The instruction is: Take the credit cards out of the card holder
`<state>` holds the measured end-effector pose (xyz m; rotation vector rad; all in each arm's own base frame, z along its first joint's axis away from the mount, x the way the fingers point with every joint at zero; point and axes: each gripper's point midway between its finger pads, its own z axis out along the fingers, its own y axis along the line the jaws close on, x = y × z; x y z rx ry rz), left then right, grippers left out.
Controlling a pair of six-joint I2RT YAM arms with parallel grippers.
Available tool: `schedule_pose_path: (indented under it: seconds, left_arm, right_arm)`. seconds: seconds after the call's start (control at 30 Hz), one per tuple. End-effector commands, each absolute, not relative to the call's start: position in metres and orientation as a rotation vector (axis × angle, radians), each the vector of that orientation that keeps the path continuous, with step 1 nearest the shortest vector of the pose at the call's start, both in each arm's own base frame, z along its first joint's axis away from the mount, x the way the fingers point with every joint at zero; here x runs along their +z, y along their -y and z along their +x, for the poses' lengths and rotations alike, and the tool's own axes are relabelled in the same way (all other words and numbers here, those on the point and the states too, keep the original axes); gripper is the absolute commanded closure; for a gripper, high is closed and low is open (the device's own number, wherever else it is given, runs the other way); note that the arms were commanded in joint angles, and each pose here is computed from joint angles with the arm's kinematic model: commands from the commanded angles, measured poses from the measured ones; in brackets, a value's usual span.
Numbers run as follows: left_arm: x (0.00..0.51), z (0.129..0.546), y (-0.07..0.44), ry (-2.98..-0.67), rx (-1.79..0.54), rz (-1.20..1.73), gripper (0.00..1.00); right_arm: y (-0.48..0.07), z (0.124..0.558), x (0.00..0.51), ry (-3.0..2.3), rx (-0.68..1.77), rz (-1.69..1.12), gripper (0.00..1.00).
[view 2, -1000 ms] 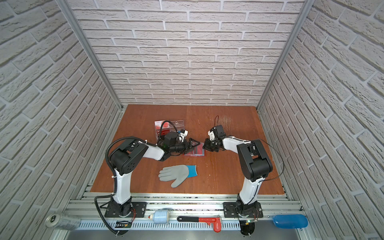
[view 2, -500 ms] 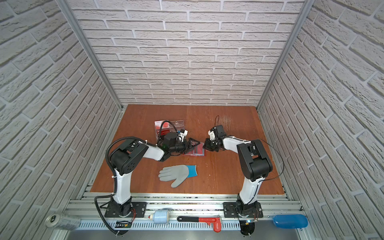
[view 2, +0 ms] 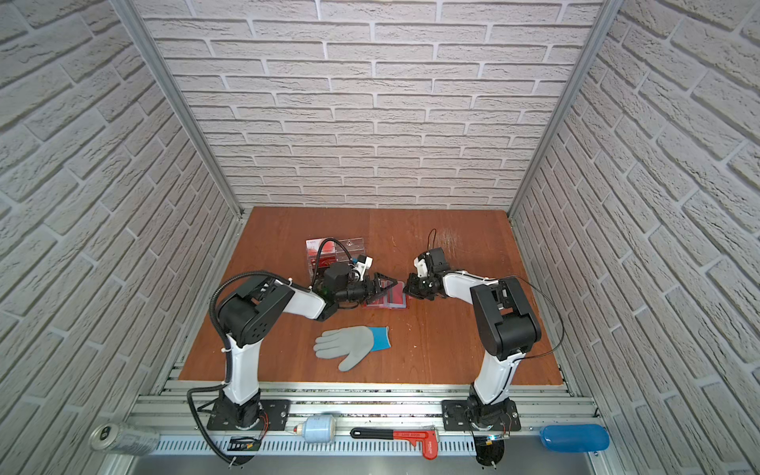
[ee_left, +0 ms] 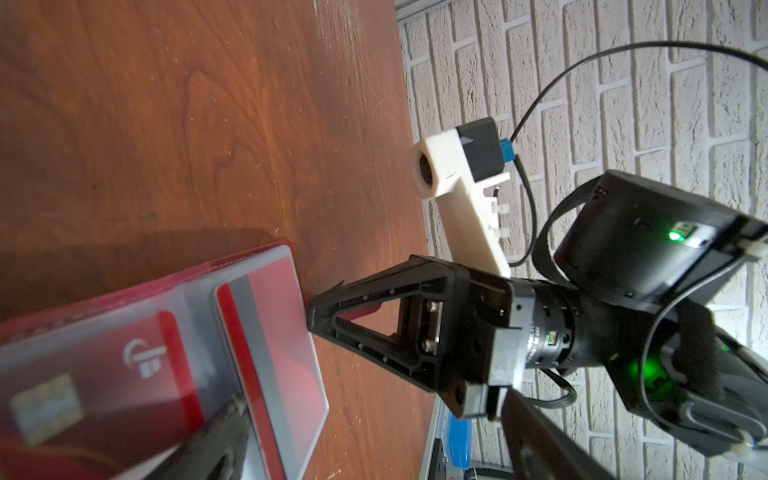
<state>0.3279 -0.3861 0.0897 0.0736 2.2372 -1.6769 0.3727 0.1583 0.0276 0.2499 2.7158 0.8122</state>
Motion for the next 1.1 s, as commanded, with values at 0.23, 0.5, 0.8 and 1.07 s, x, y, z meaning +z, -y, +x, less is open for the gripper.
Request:
schedule_pose_path:
  seconds: [0.23,0.5,0.8,1.07]
  left_arm:
    - [0.112,0.315,0.402,-2.117,-1.770,0.204,0.06]
    - [0.088,0.327,0.396,-2.201,-1.690,0.062,0.07]
    - [0.086,0.328,0.402,-2.208,-1.697,0.061,0.07]
    - [0.084,0.326,0.408,-2.191,-1.746,0.040,0.08]
  right_arm:
    - [-0.154,0.352,0.006,-2.801,0.799,0.283,0.93]
    - [-0.156,0.351,0.006,-2.791,0.826,0.283,0.93]
    - [-0.161,0.355,-0.001,-2.797,0.857,0.288,0.94]
    - [-0.163,0.358,-0.007,-2.806,0.866,0.302,0.94]
